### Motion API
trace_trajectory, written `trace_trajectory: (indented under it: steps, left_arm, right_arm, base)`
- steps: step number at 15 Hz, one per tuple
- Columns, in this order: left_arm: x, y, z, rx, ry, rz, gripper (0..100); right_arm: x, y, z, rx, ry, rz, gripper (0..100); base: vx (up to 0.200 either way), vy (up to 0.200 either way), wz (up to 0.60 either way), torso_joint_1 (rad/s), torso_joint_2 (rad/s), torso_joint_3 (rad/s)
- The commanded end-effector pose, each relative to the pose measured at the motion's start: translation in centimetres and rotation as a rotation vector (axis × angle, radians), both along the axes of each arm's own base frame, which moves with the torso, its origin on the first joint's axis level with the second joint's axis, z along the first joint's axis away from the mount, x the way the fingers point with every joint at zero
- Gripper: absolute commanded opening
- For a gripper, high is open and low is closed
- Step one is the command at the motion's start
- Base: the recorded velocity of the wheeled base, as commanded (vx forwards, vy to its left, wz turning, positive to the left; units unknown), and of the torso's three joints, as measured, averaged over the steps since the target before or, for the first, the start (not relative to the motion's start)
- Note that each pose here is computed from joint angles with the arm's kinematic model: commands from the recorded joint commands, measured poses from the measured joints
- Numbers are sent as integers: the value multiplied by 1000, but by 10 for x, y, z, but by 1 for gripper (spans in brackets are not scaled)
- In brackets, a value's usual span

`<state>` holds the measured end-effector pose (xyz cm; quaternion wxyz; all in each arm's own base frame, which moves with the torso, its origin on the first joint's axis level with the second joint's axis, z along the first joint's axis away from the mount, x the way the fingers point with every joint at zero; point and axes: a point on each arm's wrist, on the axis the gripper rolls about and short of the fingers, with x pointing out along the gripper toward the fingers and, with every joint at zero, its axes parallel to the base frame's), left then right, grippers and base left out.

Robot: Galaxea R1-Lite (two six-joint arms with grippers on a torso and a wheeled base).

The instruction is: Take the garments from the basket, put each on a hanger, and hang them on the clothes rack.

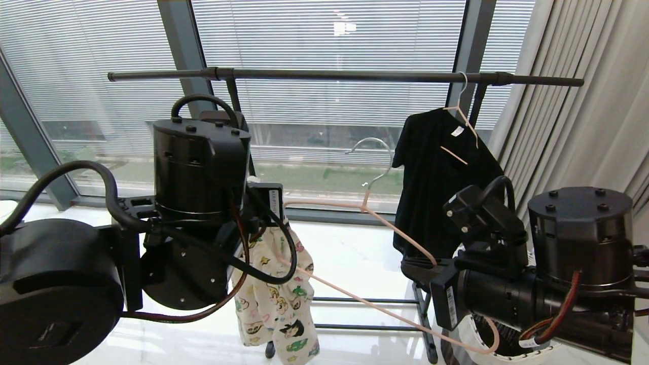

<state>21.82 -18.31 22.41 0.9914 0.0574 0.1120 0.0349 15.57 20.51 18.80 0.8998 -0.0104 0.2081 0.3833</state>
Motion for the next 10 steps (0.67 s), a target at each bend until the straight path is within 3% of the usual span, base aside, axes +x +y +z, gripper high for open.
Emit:
trace_trajectory:
  steps: [1, 3, 10]
  left_arm:
    - [-4, -7, -3, 19, 11, -32, 0]
    - [-6, -8, -4, 56, 14, -51, 0]
    - [-33, -40, 9, -33, -15, -211, 0]
  right_arm:
    - [-4, 6, -4, -14, 8, 26, 0]
    - [-1, 11, -7, -24, 13, 30, 0]
    - [11, 50, -11, -28, 17, 72, 0]
  base:
    - [0, 0, 0, 0, 0, 0]
    - [0, 0, 0, 0, 0, 0]
    - [0, 0, 0, 0, 0, 0]
